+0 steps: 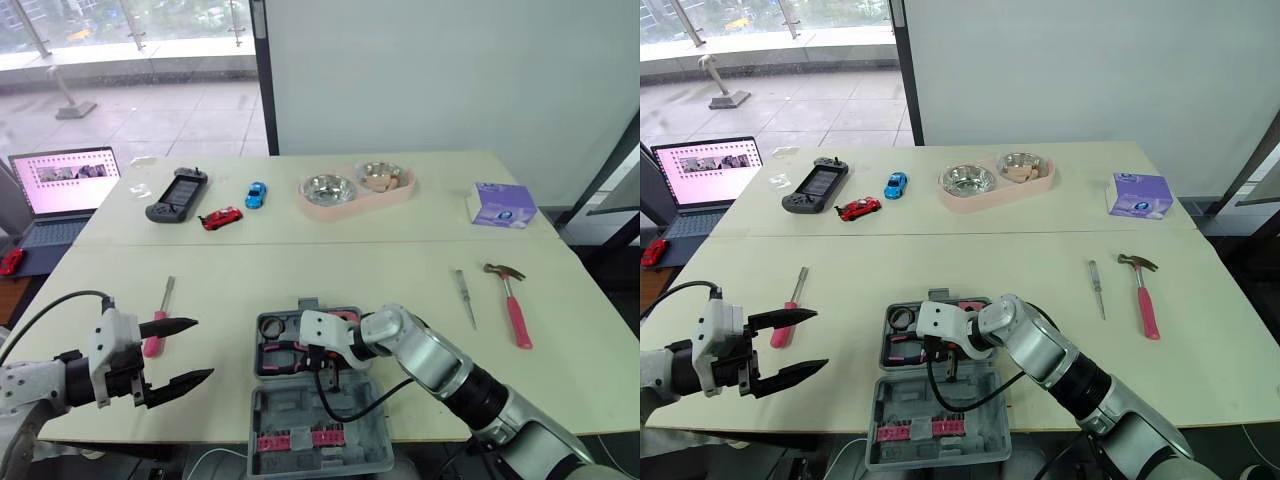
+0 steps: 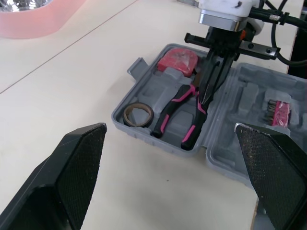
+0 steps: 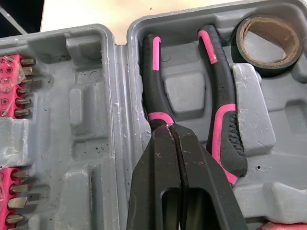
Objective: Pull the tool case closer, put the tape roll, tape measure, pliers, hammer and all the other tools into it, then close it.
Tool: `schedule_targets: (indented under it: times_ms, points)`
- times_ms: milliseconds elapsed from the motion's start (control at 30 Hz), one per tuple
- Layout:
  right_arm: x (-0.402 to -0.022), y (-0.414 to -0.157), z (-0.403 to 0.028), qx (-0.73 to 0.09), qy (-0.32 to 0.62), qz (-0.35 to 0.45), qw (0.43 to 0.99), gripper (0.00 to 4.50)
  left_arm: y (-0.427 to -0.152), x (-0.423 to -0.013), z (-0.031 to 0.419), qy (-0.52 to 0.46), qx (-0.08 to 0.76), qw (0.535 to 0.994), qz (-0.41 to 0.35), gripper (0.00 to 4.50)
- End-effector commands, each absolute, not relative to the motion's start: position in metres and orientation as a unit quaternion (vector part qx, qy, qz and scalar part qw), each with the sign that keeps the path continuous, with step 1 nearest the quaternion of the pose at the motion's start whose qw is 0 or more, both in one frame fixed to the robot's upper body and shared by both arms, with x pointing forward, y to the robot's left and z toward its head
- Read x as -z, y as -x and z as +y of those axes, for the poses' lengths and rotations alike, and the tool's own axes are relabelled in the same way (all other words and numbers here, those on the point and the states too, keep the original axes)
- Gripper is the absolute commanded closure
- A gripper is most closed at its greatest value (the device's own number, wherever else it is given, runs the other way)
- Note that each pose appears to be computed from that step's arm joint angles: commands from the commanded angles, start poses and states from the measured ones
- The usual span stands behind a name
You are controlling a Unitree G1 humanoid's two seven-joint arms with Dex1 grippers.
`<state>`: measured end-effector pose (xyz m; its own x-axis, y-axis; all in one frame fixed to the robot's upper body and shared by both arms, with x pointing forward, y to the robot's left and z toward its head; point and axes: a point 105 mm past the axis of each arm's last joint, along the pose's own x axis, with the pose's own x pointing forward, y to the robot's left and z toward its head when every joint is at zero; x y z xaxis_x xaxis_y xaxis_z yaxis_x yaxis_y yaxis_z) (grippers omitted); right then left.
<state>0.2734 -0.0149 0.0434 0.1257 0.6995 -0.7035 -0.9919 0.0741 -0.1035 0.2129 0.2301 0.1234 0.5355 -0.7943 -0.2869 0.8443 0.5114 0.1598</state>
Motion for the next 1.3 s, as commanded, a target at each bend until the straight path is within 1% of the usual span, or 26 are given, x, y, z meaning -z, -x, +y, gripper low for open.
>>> schedule_targets:
  times_ms: [33, 100, 133, 200, 267, 300, 367, 400, 467, 500, 600, 667, 733, 900, 967, 1067, 1133, 1200, 1300]
  points:
    - [-0.064, -0.275, -0.008, -0.631, 0.242, 0.198, 0.71, 4.47, -0.213, -0.119, 0.229, -0.164, 0.474, 0.859, 0.101, 0.0]
    - [-0.106, -0.279, 0.0, -0.64, 0.19, 0.117, 0.735, 4.47, -0.213, -0.109, 0.23, -0.175, 0.469, 0.858, 0.12, 0.0]
    - [-0.122, -0.279, -0.003, -0.642, 0.166, 0.099, 0.742, 4.47, -0.216, -0.104, 0.229, -0.177, 0.464, 0.859, 0.125, 0.0]
    - [-0.14, -0.276, -0.018, -0.642, 0.127, 0.092, 0.751, 4.47, -0.22, -0.095, 0.225, -0.177, 0.458, 0.861, 0.134, 0.0]
    - [-0.142, -0.271, -0.034, -0.643, 0.117, 0.108, 0.749, 4.47, -0.22, -0.084, 0.222, -0.172, 0.46, 0.858, 0.15, 0.0]
    - [-0.139, -0.267, -0.045, -0.645, 0.122, 0.122, 0.745, 4.49, -0.221, -0.078, 0.222, -0.173, 0.458, 0.857, 0.16, 0.25]
    - [-0.126, -0.263, -0.076, -0.632, 0.153, 0.172, 0.74, 4.5, -0.22, -0.063, 0.221, -0.174, 0.463, 0.849, 0.184, 0.84]
    - [-0.118, -0.261, -0.093, -0.622, 0.177, 0.2, 0.736, 4.5, -0.221, -0.057, 0.219, -0.174, 0.468, 0.844, 0.193, 1.32]
    - [-0.107, -0.26, -0.116, -0.603, 0.208, 0.244, 0.73, 4.5, -0.222, -0.047, 0.215, -0.181, 0.477, 0.835, 0.205, 2.35]
    - [-0.099, -0.261, -0.128, -0.585, 0.238, 0.268, 0.728, 4.5, -0.223, -0.042, 0.213, -0.19, 0.481, 0.831, 0.207, 2.89]
    - [-0.082, -0.263, -0.148, -0.55, 0.301, 0.313, 0.714, 4.5, -0.23, -0.032, 0.202, -0.194, 0.485, 0.827, 0.208, 4.47]
    - [-0.074, -0.264, -0.15, -0.537, 0.325, 0.322, 0.708, 4.5, -0.232, -0.026, 0.196, -0.197, 0.491, 0.822, 0.213, 4.47]
    - [-0.069, -0.267, -0.143, -0.531, 0.328, 0.322, 0.713, 4.5, -0.232, -0.019, 0.189, -0.194, 0.494, 0.818, 0.223, 4.47]
    - [-0.055, -0.26, -0.134, -0.537, 0.352, 0.331, 0.691, 4.5, -0.224, -0.003, 0.184, -0.204, 0.501, 0.798, 0.266, 4.47]
    - [-0.054, -0.259, -0.128, -0.54, 0.352, 0.33, 0.69, 4.5, -0.225, 0.0, 0.179, -0.208, 0.5, 0.797, 0.268, 4.47]
    - [-0.054, -0.259, -0.118, -0.542, 0.352, 0.321, 0.692, 4.5, -0.234, -0.005, 0.164, -0.213, 0.499, 0.802, 0.249, 4.47]
    - [-0.054, -0.257, -0.113, -0.549, 0.353, 0.316, 0.689, 4.5, -0.236, -0.003, 0.16, -0.225, 0.496, 0.798, 0.258, 4.47]
    - [-0.057, -0.256, -0.109, -0.553, 0.349, 0.312, 0.689, 4.5, -0.231, -0.003, 0.156, -0.236, 0.514, 0.783, 0.258, 4.47]
    - [-0.06, -0.259, -0.105, -0.55, 0.353, 0.306, 0.692, 4.5, -0.229, -0.004, 0.151, -0.23, 0.519, 0.78, 0.262, 4.47]
